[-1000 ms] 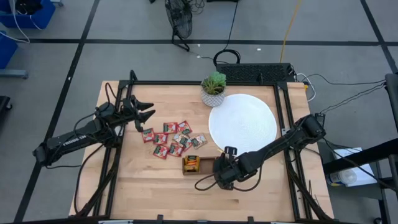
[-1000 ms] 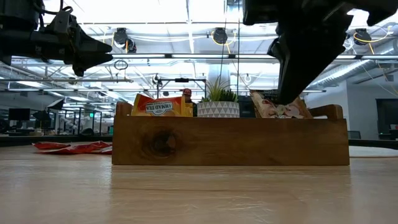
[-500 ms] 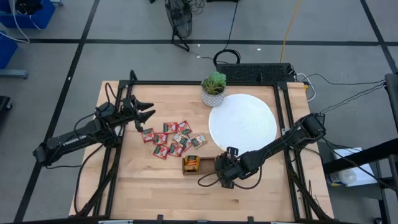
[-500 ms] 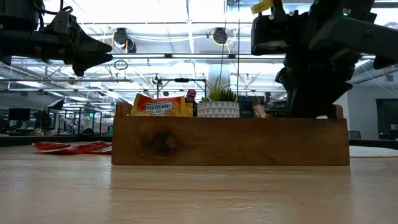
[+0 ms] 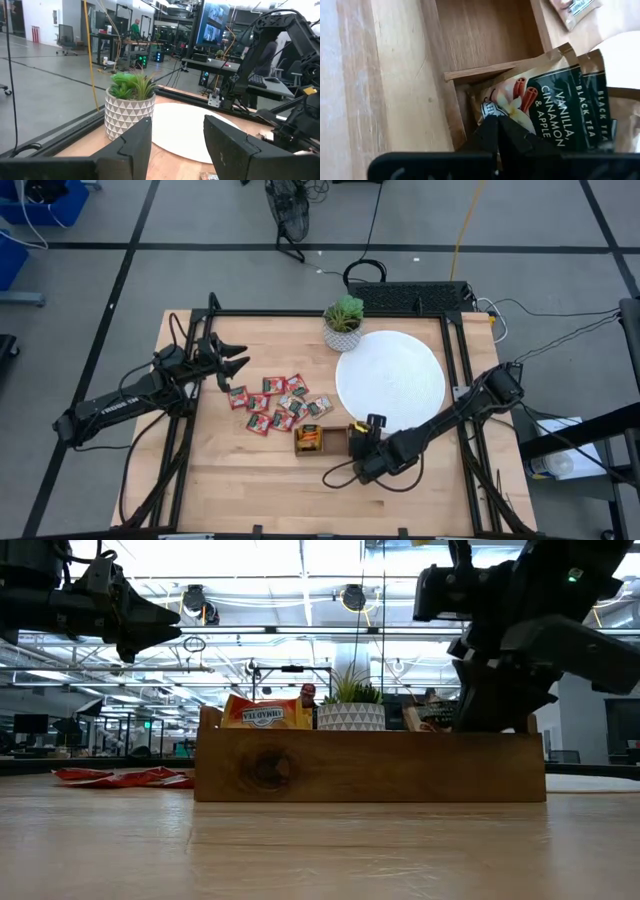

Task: Pick & Place Tea
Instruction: Put the light brown tea bag into the right section of the wooden organizer

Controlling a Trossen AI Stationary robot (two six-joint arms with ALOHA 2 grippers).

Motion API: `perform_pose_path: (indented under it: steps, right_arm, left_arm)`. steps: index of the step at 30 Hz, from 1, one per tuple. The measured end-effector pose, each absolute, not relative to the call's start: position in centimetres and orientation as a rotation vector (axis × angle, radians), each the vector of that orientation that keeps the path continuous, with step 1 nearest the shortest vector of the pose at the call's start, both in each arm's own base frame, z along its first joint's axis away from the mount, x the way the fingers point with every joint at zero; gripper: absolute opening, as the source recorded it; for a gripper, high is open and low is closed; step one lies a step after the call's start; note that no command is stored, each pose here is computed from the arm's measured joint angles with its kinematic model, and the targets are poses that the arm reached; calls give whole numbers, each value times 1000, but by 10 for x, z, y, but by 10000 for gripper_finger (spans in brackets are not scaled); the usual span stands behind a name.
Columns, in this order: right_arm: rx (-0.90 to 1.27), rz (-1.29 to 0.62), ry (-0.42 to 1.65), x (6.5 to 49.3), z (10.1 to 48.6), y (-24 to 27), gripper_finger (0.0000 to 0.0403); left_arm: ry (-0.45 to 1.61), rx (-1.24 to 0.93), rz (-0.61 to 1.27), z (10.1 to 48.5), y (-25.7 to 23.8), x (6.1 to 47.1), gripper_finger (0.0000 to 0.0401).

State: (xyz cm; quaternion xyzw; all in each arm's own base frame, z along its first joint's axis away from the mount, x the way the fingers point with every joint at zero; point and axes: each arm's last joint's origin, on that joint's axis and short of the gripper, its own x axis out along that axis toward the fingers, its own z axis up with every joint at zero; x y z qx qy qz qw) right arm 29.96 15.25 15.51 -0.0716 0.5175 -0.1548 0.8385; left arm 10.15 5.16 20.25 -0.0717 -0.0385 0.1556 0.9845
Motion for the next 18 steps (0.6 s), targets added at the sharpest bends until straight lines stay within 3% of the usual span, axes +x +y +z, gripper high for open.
perform_pose_path:
  steps: [7,18]
  right_arm:
    - [-204,-375,1042,299,156,153,0]
    - [-144,-299,1053,307,166,160,0]
  left_arm:
    - [-77,-144,313,202,52,102,182]
    - [-77,-144,313,202,52,102,182]
